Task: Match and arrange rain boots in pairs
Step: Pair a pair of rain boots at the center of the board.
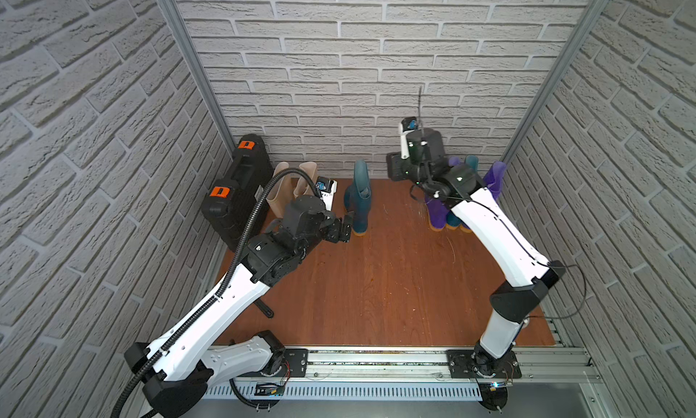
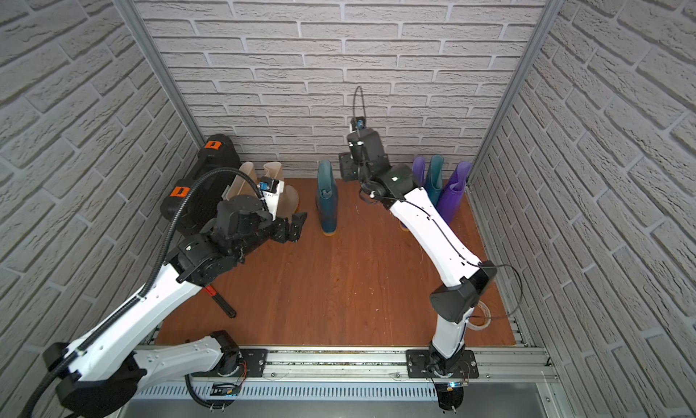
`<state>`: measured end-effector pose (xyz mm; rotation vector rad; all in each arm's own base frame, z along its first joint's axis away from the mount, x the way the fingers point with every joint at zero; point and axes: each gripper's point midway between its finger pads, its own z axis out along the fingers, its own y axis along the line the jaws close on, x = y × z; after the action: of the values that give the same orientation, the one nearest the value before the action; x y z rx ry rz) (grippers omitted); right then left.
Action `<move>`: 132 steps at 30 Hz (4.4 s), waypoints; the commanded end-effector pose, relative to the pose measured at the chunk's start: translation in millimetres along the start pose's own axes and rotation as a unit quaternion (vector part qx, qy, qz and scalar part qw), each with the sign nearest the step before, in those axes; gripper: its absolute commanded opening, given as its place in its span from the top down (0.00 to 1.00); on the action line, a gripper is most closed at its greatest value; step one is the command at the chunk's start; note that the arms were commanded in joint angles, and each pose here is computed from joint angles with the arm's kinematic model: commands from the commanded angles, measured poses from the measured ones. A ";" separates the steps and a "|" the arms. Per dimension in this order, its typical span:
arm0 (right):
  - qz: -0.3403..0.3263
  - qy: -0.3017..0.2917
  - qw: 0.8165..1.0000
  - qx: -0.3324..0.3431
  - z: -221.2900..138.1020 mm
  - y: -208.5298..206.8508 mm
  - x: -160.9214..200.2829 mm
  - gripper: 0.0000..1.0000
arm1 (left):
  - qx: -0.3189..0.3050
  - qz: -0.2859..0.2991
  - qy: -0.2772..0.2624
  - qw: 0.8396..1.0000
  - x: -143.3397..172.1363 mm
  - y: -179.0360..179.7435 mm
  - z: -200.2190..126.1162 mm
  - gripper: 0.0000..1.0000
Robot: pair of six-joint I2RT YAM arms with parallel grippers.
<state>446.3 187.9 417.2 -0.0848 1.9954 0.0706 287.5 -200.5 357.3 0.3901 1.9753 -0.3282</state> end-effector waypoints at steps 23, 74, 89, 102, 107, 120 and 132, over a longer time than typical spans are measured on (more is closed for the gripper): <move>0.073 0.140 0.975 0.156 29.6 -225.6 72.4 0.30 | 0.141 0.035 -0.035 0.989 14.8 -87.0 37.5 0.02; 0.095 0.167 0.964 0.183 70.2 -256.3 115.3 0.93 | 0.066 0.049 -0.042 0.996 21.1 -38.1 -3.4 0.02; 0.095 0.134 0.977 0.139 -23.6 -224.5 97.9 0.94 | 0.075 0.044 -0.044 0.995 20.8 -42.0 -1.0 0.02; 0.089 0.175 0.976 0.091 -98.2 -180.8 161.4 0.94 | 0.080 0.048 -0.043 0.995 18.7 -45.8 2.2 0.02; 0.092 0.181 0.978 0.051 -113.8 -152.2 176.3 0.94 | 0.081 0.049 -0.038 0.995 18.7 -48.6 7.4 0.02; 0.081 0.155 0.984 -0.044 -72.4 -73.5 162.5 0.94 | 0.087 0.040 -0.031 0.995 14.0 -53.9 11.1 0.02; 0.061 0.128 0.987 -0.070 17.3 1.3 125.5 0.94 | 0.072 0.045 -0.027 0.996 16.6 -45.2 5.7 0.02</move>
<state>374.5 165.9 252.7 -0.1013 2.4384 0.2373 266.2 -248.5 321.4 0.5930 1.9259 -0.4177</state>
